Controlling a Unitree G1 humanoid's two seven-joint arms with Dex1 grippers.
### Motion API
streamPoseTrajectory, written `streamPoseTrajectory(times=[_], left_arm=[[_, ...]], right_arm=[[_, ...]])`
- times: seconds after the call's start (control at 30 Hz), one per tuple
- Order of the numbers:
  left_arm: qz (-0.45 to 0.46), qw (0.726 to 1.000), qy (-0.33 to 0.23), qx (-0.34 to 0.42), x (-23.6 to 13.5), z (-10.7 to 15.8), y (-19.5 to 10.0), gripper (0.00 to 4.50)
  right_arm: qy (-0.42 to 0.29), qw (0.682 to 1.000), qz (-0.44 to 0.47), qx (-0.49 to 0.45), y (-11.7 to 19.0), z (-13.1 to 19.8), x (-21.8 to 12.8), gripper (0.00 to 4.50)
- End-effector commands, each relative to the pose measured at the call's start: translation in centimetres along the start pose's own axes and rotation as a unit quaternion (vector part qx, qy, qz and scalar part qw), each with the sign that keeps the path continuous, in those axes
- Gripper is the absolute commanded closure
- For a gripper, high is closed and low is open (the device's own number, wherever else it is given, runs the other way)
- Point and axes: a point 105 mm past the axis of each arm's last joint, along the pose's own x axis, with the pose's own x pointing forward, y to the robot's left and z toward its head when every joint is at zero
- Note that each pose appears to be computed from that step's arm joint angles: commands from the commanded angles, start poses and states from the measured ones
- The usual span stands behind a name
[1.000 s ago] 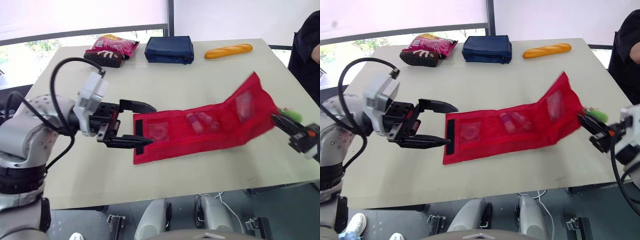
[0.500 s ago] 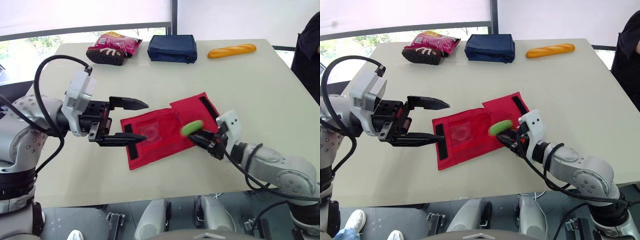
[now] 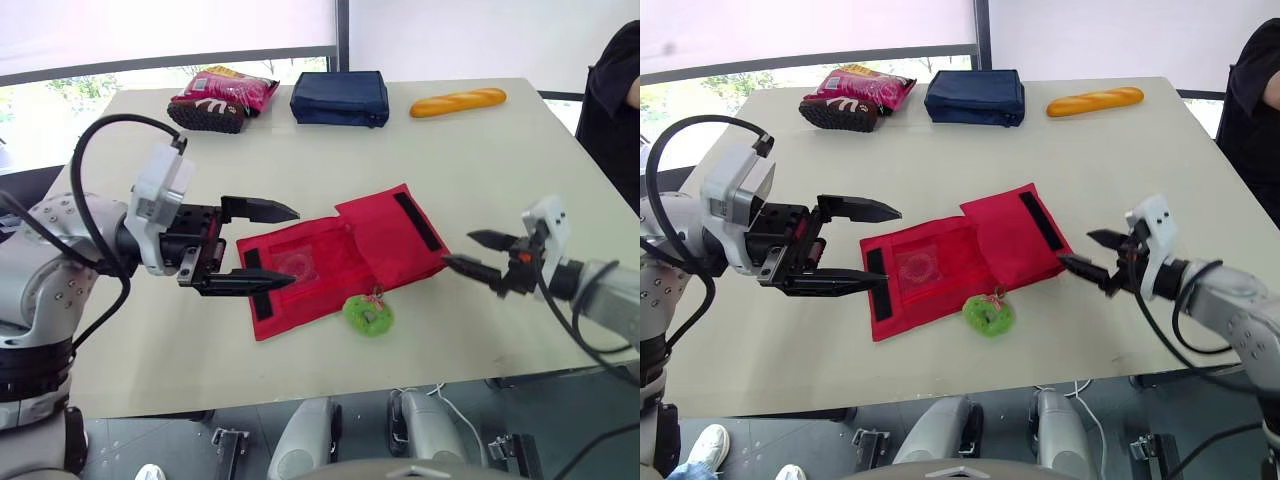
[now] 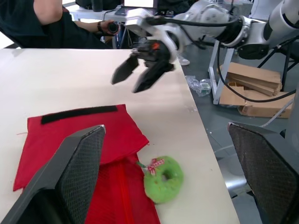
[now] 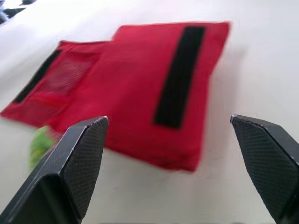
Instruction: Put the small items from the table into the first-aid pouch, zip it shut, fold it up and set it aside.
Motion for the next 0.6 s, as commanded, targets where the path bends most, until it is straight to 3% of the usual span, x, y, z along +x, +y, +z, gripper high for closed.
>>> streamPoseTrajectory(times=[0.03,0.27,0.4,0.6], left_arm=[[-0.004,1.0,-0.003,0.027,0.1,1.0,0.0,0.0],[-0.004,0.999,-0.005,0.035,0.4,1.3,0.1,0.0],[-0.002,0.999,-0.007,0.035,0.6,1.3,0.0,0.0],[0.001,1.0,-0.014,0.028,0.9,1.0,0.0,0.0]], right_arm=[[0.004,1.0,0.005,0.02,-2.0,-0.2,1.8,0.04],[0.054,0.992,0.057,0.094,-3.1,-2.6,5.5,0.04],[0.066,0.989,0.046,0.121,-3.4,-3.2,5.3,1.22],[0.048,0.988,0.031,0.145,-0.8,-2.5,0.5,3.77]])
